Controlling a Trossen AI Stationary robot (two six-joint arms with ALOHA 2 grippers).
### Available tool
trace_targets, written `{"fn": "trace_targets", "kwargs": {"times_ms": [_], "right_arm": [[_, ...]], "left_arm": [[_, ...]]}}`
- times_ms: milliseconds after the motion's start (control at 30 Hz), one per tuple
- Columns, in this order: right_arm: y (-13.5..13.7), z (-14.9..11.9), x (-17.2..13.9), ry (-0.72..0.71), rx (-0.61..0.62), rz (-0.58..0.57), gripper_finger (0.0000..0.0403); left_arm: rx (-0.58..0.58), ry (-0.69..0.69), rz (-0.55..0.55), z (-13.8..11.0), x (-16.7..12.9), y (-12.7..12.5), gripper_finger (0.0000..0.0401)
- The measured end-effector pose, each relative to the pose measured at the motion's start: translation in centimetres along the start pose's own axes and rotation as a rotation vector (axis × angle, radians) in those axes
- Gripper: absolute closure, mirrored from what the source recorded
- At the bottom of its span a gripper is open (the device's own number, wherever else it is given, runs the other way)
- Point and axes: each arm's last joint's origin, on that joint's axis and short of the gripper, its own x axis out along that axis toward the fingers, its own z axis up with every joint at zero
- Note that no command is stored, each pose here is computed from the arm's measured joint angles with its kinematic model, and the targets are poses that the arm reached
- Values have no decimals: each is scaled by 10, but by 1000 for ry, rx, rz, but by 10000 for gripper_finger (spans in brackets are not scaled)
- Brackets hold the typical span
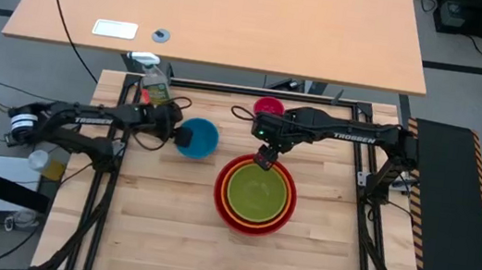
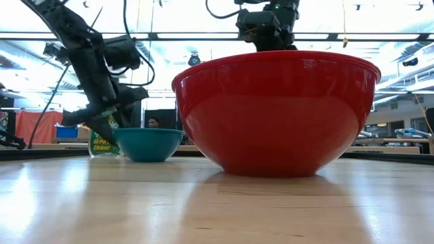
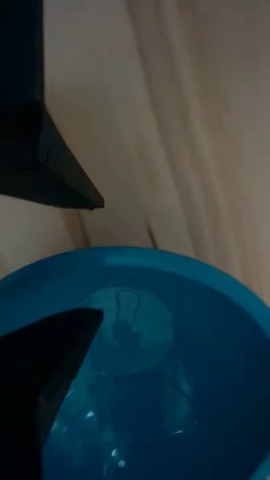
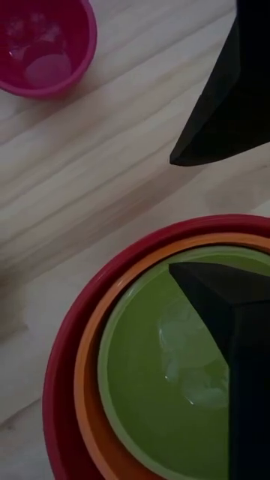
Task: Nest bowls inside each other
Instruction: Stack the blue bowl on top of the green bowl
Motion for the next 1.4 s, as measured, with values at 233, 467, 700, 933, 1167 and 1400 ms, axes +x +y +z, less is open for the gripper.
{"fn": "trace_targets", "kwargs": {"times_ms": [233, 467, 700, 933, 1167, 1400], "right_arm": [[0, 0, 0, -5, 1, 1, 176], [-5, -1, -3, 22, 9, 9, 176], [-26, -12, -34, -82, 68, -82, 176], [-69, -53, -34, -157, 158, -130, 182], [-94, -100, -27, -192, 264, -95, 194], [-103, -125, -47, -281, 322, -45, 195]], "left_arm": [[98, 41, -29, 5, 9, 2, 306], [125, 3, -89, 11, 0, 4, 388], [166, -60, -289, 35, -42, -28, 393], [340, -77, -373, 51, -86, -99, 394], [450, -46, -388, 50, -78, -178, 394], [471, 54, -400, 28, -47, -243, 392]]}}
